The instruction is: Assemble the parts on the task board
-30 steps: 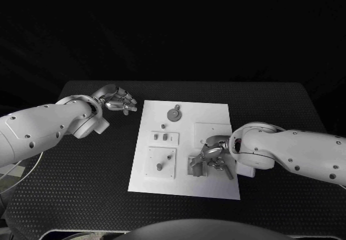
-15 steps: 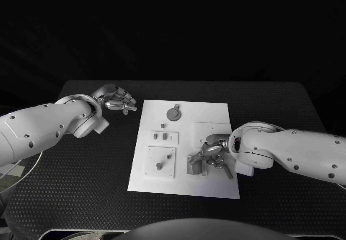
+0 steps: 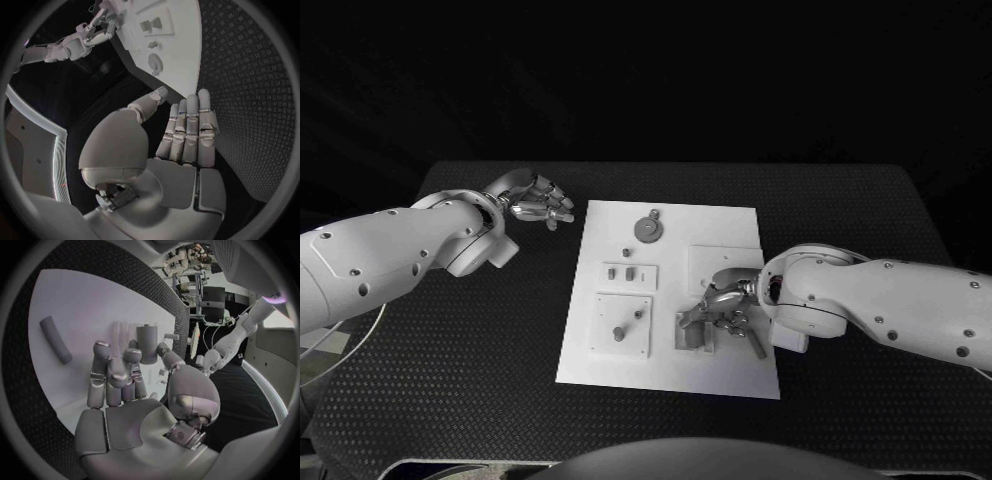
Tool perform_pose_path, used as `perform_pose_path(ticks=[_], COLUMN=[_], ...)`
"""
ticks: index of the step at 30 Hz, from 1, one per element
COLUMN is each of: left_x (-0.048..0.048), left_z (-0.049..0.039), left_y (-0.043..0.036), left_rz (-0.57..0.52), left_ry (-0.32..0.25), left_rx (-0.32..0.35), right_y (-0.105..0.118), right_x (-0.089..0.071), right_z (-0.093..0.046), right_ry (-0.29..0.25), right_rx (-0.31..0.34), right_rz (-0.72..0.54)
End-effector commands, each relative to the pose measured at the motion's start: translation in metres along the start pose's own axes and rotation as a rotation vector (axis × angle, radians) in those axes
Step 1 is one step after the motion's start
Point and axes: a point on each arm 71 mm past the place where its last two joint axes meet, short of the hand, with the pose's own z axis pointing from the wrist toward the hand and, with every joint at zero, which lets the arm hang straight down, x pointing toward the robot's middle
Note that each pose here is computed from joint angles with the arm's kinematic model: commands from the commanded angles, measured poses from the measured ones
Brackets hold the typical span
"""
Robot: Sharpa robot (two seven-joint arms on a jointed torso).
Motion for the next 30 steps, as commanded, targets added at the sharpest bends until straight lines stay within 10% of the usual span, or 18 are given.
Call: perform_pose_path(ticks=[1,30], left_x=[0.001,0.0005], left_z=[0.0002,-0.0002], left_y=[-0.0017,-0.0011], left_rz=[-0.006,-0.006], left_ry=[0.011,0.011], left_rx=[0.006,0.003], right_y=[-0.0021,0.0005], right_x=[0.002,0.0038], right_z=[0.0019,0.0027], right_ry=[0.012,0.017], right_rx=[0.015,0.007], right_rz=[-0.018,-0.023])
